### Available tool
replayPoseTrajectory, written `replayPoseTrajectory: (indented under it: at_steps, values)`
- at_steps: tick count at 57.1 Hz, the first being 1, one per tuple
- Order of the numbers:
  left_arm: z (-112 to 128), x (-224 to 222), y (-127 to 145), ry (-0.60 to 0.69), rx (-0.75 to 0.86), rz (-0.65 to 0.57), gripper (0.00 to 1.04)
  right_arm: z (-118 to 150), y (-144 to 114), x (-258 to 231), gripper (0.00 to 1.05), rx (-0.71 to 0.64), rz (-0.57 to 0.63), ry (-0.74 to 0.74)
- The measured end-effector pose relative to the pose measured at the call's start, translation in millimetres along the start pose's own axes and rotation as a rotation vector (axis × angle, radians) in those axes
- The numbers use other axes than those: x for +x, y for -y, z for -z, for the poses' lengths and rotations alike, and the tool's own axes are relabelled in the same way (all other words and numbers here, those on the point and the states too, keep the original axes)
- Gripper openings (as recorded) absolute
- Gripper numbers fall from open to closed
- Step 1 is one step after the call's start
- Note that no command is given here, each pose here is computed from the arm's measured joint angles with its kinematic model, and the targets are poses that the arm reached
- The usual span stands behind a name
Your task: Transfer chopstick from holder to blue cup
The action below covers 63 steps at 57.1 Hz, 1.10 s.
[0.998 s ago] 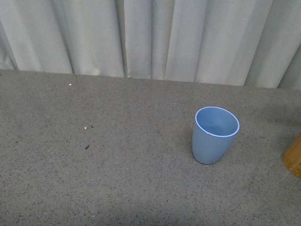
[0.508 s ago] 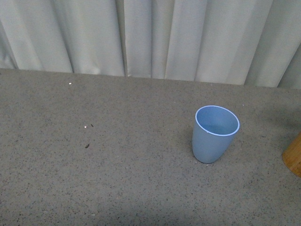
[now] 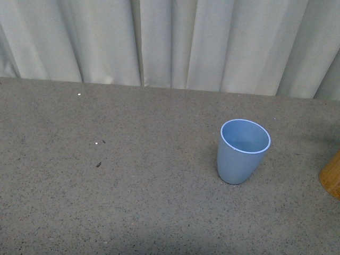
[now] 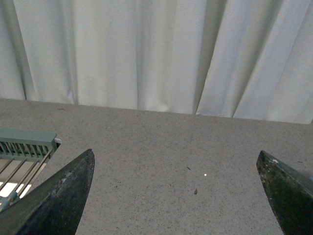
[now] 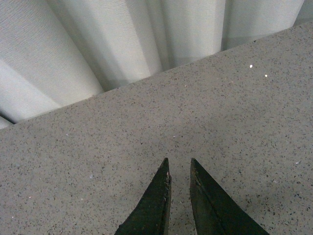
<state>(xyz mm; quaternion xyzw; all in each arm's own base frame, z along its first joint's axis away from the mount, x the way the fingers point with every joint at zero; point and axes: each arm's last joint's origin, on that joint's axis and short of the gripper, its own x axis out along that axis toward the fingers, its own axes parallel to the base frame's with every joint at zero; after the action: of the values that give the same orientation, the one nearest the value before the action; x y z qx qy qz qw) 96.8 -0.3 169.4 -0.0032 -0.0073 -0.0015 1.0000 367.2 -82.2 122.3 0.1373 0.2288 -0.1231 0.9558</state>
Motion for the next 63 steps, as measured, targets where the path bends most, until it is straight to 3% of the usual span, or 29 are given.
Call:
replayPoseTrajectory:
  at_steps: [7,23,37,46,51,55,63]
  values:
    - [0,0,0,0.000,0.000,0.000,0.98,-13,-2,-10,0.12,-0.004,-0.014,0.018]
    - [0,0,0,0.000,0.000,0.000,0.98,-74,-18,-61,0.12,-0.046,-0.113,0.192]
    - [0,0,0,0.000,0.000,0.000,0.98,-111,-29,-116,0.12,-0.110,-0.199,0.328]
    - [0,0,0,0.000,0.000,0.000,0.98,-128,-57,-151,0.12,-0.115,-0.304,0.445]
    - [0,0,0,0.000,0.000,0.000,0.98,-118,-94,-165,0.12,-0.096,-0.423,0.485]
    - [0,0,0,0.000,0.000,-0.001,0.98,-90,-121,-159,0.12,-0.070,-0.500,0.442]
    - [0,0,0,0.000,0.000,0.000,0.98,-43,-144,-137,0.12,-0.036,-0.534,0.329]
